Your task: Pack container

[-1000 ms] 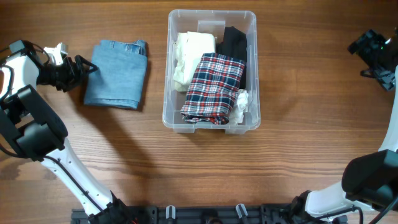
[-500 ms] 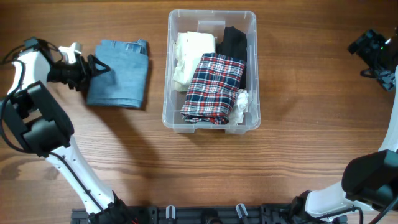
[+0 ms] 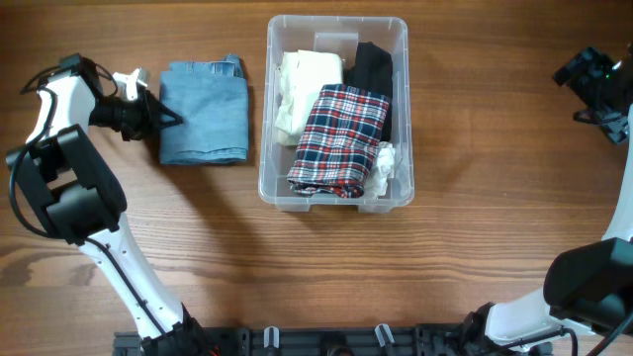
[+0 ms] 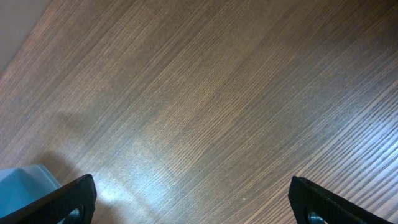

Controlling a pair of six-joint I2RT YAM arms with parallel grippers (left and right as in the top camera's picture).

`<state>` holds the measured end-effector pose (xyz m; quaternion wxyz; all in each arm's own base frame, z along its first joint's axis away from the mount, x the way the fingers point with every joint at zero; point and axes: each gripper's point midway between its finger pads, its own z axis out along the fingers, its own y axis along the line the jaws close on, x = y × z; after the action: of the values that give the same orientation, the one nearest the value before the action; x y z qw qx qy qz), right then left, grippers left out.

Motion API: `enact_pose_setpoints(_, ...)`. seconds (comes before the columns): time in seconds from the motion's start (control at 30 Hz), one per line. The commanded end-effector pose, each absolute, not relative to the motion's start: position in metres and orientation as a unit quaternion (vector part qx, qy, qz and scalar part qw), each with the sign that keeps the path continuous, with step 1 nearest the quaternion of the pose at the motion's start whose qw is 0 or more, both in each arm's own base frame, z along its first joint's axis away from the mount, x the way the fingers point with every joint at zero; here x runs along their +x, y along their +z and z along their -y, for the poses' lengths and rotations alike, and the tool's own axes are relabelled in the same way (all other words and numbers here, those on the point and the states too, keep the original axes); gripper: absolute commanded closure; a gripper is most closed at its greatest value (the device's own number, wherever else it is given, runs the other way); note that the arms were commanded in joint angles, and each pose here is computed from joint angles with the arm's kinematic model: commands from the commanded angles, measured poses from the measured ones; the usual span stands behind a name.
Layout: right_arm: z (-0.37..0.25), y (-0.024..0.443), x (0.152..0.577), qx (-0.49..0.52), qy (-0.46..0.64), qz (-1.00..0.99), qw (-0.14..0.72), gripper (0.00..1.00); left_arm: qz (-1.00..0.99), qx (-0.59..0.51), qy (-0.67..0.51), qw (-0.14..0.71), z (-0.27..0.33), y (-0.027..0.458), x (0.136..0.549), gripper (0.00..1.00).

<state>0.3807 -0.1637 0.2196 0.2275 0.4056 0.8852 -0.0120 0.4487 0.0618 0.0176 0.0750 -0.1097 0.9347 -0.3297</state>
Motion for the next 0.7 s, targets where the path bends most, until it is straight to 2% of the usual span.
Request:
enact_pose_setpoints(0.0, 0.162, 0.216, 0.382, 0.41, -0.006, -0.884, 0.224, 0.0, -0.933, -0.112, -0.335, 0.066, -0.06, 0.011, 0.446, 0.96)
enact_pose_setpoints(0.17, 0.162, 0.216, 0.382, 0.41, -0.006, -0.884, 0.224, 0.0, -0.933, -0.111, -0.333, 0.082, -0.063, 0.034, 0.453, 0.96)
enact_pose_setpoints(0.27, 0.162, 0.216, 0.383, 0.41, -0.006, -0.884, 0.224, 0.0, -0.924, -0.106, -0.351, 0.113, -0.064, 0.07, 0.464, 0.96)
enact_pose_setpoints(0.33, 0.162, 0.216, 0.382, 0.41, -0.006, -0.884, 0.224, 0.0, -0.909, -0.095, -0.375, 0.155, -0.063, 0.12, 0.474, 0.96)
enact_pose_setpoints(0.67, 0.162, 0.216, 0.382, 0.41, -0.006, -0.884, 0.224, 0.0, -0.895, -0.061, -0.361, 0.252, -0.033, 0.265, 0.457, 0.96)
